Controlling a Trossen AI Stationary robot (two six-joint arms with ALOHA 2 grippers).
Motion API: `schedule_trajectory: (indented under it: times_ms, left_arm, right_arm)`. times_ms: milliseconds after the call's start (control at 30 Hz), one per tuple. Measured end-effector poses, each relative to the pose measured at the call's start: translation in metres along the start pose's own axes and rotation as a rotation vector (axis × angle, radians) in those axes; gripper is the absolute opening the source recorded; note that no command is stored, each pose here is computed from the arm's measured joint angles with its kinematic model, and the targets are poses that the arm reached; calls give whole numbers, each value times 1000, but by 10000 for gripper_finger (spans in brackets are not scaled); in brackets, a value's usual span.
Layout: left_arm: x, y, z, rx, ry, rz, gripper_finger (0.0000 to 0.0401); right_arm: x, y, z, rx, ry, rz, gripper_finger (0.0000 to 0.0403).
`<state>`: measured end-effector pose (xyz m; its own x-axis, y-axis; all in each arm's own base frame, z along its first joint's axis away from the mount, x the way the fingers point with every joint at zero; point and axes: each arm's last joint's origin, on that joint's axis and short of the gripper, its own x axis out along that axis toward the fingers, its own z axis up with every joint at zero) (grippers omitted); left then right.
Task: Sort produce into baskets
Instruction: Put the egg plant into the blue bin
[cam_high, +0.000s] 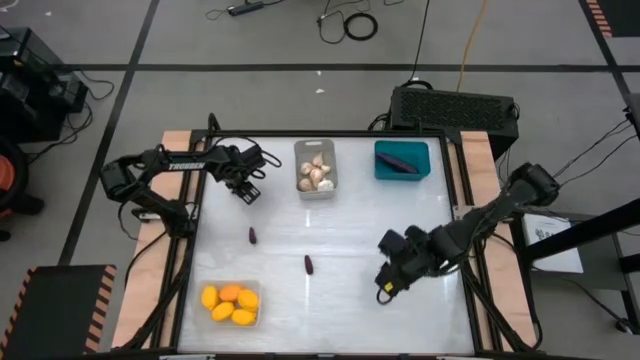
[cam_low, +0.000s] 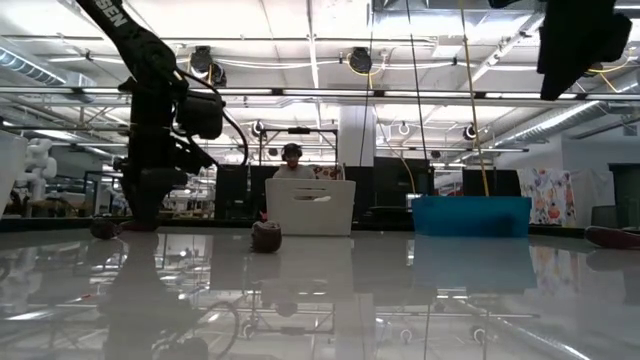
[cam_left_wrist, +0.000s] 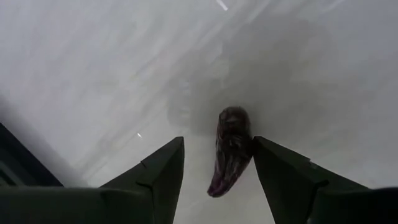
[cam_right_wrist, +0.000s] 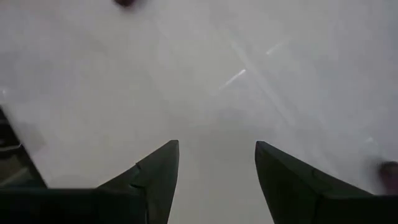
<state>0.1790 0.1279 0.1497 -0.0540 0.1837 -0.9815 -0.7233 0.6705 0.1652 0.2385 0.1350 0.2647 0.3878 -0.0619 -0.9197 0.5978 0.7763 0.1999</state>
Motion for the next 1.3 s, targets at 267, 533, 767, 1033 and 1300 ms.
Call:
schedule_trajectory:
  times_ms: [267, 533, 767, 1033, 1300]
  left_arm:
    - [0, -2, 1, 2, -6, -48, 126]
    - [-3, -6, 4, -133, -12, -116, 50]
    - [-26, -32, 22, -132, -108, -327, 53]
    - [-113, -80, 68, -100, -554, -548, 54]
    - [-146, -134, 94, -167, -1036, -725, 54]
  right_arm:
    - [7, 20, -27, -16, 18, 42, 203]
    - [4, 19, -38, -9, 4, 13, 203]
    - [2, 16, -38, -17, 8, -5, 203]
    - [-3, 10, -38, -31, 16, -39, 203]
    - [-6, 3, -38, -67, 13, -92, 203]
